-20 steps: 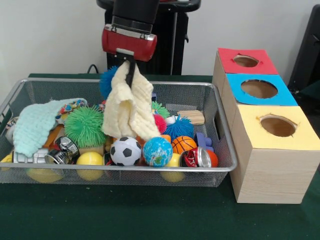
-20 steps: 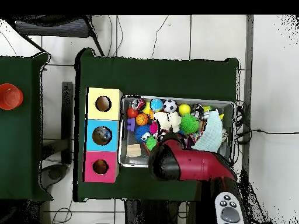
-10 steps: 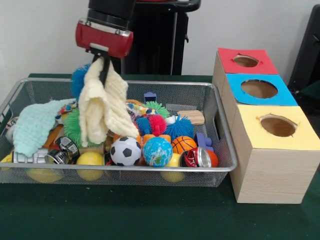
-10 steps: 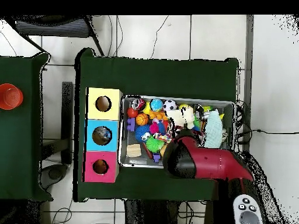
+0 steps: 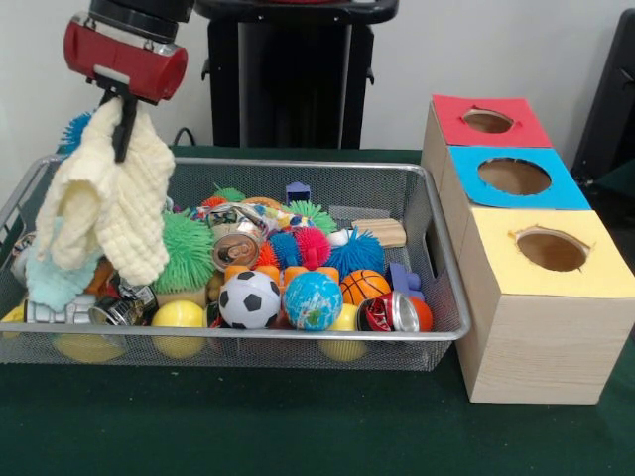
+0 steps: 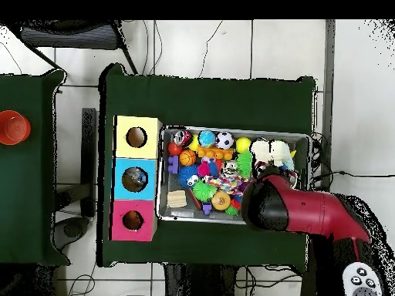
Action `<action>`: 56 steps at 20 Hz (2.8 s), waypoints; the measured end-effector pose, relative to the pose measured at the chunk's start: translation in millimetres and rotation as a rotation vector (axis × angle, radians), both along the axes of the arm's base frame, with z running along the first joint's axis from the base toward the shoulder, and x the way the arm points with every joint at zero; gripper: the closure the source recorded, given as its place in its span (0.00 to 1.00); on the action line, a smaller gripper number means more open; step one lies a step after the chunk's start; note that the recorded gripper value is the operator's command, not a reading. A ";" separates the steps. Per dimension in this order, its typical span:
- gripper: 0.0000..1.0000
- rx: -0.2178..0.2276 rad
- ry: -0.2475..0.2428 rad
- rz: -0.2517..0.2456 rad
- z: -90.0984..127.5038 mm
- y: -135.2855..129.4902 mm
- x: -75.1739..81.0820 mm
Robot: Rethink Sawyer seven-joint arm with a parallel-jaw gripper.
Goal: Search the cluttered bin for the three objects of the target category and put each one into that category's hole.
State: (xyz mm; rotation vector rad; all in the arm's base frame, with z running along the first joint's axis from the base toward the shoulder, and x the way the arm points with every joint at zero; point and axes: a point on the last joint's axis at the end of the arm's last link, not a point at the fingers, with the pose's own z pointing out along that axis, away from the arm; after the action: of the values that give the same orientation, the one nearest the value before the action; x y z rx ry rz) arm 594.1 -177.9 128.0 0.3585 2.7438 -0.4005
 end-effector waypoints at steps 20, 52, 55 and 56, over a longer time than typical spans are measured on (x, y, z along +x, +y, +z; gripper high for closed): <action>0.00 0.052 0.129 -0.013 -73.2 -13.0 -38.3; 0.00 0.183 0.027 -0.083 6.2 39.1 -25.0; 0.00 0.213 0.042 -0.080 -6.0 49.7 -30.3; 0.00 0.223 0.047 -0.076 -12.8 53.4 -33.0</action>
State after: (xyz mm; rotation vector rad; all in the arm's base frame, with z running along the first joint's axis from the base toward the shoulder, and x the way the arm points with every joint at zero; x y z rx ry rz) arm 561.2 -124.5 115.2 0.5175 2.8342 -0.1218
